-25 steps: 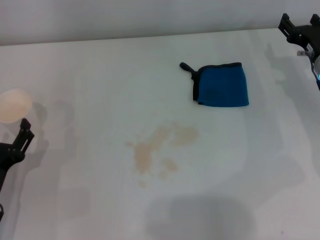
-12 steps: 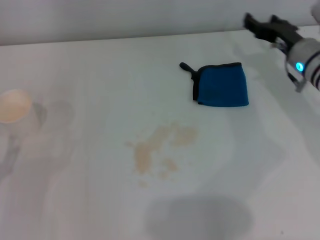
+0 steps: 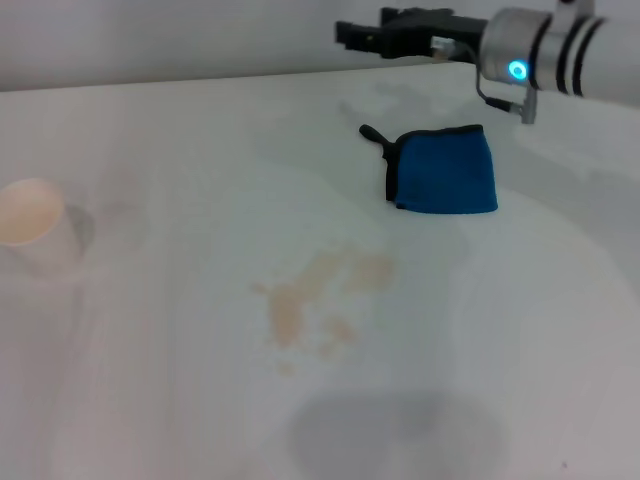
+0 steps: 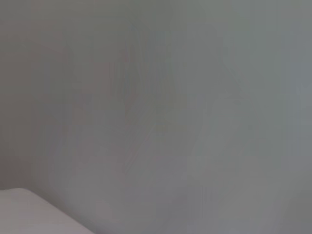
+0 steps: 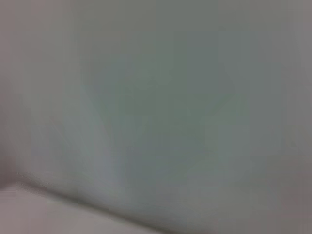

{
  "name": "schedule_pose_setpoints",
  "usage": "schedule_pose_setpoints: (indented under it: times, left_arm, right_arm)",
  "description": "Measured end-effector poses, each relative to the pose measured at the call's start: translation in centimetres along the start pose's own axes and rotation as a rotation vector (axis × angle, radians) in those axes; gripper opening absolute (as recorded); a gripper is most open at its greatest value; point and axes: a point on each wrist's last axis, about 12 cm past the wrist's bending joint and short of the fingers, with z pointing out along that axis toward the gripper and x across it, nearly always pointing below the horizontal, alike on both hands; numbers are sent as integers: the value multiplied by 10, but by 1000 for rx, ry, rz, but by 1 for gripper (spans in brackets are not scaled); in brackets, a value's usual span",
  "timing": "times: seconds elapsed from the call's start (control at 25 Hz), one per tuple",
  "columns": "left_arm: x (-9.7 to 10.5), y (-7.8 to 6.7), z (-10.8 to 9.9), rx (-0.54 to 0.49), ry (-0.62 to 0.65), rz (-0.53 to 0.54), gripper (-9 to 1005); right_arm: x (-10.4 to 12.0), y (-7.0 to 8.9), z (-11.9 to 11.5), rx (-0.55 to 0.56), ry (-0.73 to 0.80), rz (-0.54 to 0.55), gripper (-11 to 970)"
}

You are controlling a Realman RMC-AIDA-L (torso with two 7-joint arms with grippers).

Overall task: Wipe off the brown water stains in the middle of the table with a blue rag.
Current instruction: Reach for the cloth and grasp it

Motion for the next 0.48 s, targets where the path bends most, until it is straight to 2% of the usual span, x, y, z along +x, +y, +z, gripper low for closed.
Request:
schedule_pose_setpoints:
  times: [0.2, 0.48]
  left_arm:
    - [-2, 1, 2, 8, -2, 10, 892]
    - [-3, 0, 4, 18, -12, 5, 891]
  right_arm:
    - [-30, 6, 10, -59, 169, -73, 778]
    - [-56, 5, 14, -28, 381, -153, 777]
